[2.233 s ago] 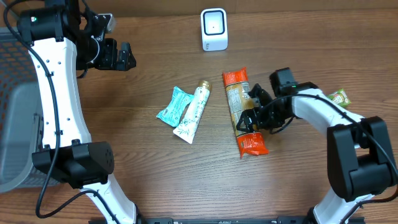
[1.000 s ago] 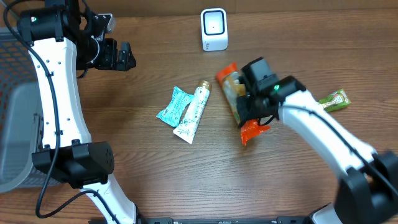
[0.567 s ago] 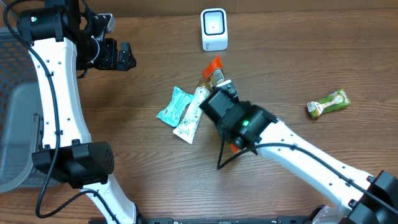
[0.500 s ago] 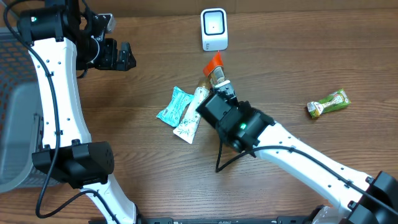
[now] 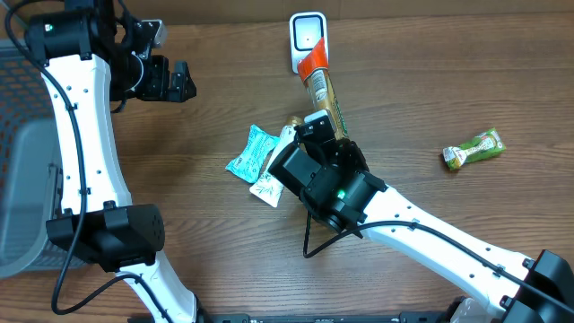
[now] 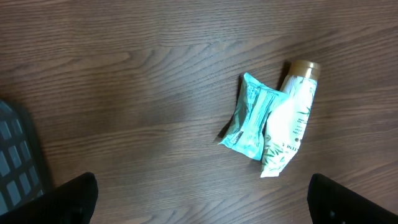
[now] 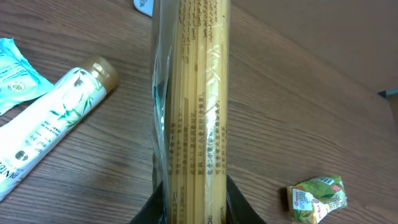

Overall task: Scan the item barcode
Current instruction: 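Raise the pasta pack upright in front of the scanner, then lower the pasta pack back toward the table centre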

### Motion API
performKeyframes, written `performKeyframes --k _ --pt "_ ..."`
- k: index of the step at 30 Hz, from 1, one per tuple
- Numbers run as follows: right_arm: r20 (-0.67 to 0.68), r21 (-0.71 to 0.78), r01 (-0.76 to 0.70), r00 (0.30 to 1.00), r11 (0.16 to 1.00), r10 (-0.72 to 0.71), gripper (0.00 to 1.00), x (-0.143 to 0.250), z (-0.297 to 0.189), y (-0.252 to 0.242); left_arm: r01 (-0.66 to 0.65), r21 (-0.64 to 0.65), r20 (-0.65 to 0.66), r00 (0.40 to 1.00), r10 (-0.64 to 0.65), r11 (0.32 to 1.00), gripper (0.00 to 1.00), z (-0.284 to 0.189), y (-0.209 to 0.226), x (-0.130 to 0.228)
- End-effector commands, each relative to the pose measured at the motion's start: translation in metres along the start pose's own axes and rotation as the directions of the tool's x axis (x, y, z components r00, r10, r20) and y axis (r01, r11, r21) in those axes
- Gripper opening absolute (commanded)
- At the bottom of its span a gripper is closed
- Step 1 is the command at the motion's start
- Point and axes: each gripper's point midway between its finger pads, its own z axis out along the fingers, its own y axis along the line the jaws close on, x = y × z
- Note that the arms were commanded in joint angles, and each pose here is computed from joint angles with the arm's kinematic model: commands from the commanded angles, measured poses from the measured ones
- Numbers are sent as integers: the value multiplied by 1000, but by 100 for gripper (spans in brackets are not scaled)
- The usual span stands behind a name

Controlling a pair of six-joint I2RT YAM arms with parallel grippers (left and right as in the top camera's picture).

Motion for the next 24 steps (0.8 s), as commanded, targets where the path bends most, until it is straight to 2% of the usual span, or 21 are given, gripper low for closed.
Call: performKeyframes --k 1,12,24 --pt "145 76 -137 981 988 125 4 -39 -28 -38 -16 11 0 1000 16 1000 100 2 0 -2" --pt "261 0 -257 933 966 248 4 -65 -65 -68 -16 11 0 1000 16 1000 100 2 0 -2" --pt "294 -35 -301 908 953 298 4 -70 -83 -85 -15 11 0 1000 15 1000 99 2 0 -2"
